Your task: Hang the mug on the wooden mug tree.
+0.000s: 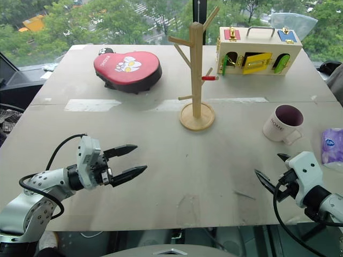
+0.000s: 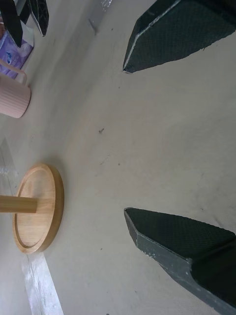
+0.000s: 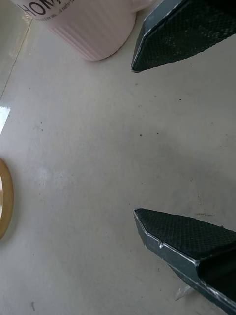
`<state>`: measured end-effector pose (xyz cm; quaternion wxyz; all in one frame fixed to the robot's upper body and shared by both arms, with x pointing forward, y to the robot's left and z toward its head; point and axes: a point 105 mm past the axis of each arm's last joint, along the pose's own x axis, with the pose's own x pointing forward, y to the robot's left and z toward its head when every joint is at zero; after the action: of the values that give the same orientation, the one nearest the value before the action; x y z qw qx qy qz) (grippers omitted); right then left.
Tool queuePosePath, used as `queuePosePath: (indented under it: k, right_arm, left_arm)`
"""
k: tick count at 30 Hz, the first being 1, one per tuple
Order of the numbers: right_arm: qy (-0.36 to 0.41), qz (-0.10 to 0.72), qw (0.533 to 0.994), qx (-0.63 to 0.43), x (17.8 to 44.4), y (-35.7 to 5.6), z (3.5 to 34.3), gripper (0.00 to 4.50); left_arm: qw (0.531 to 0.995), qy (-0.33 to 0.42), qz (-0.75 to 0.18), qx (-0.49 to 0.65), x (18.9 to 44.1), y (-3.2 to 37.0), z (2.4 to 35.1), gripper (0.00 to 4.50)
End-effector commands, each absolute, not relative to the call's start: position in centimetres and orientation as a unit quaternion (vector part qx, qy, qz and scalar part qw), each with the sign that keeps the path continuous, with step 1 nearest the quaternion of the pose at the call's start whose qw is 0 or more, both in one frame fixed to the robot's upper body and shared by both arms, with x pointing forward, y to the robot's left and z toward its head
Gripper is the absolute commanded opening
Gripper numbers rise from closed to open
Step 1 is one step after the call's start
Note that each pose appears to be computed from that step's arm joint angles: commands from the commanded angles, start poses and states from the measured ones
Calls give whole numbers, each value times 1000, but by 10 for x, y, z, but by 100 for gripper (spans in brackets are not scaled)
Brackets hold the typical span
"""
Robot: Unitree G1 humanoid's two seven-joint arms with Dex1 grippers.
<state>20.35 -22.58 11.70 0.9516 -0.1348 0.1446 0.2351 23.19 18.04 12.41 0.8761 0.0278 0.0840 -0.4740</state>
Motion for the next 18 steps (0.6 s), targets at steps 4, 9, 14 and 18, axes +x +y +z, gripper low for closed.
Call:
queuePosePath:
  k: [4, 9, 14, 18]
  right_arm:
    - [83, 70, 988, -110, 223, -249, 116, 446]
    - [72, -51, 991, -98, 226, -264, 111, 446]
    - [58, -133, 985, -93, 238, -284, 114, 446]
    - [42, -180, 979, -81, 256, -294, 117, 446]
  left_arm:
    - [853, 13, -522, 13, 240, 157, 162, 450]
    - [807, -11, -590, 19, 226, 139, 176, 450]
    - [776, -9, -629, 40, 214, 125, 175, 450]
    - [776, -11, -630, 46, 214, 124, 175, 450]
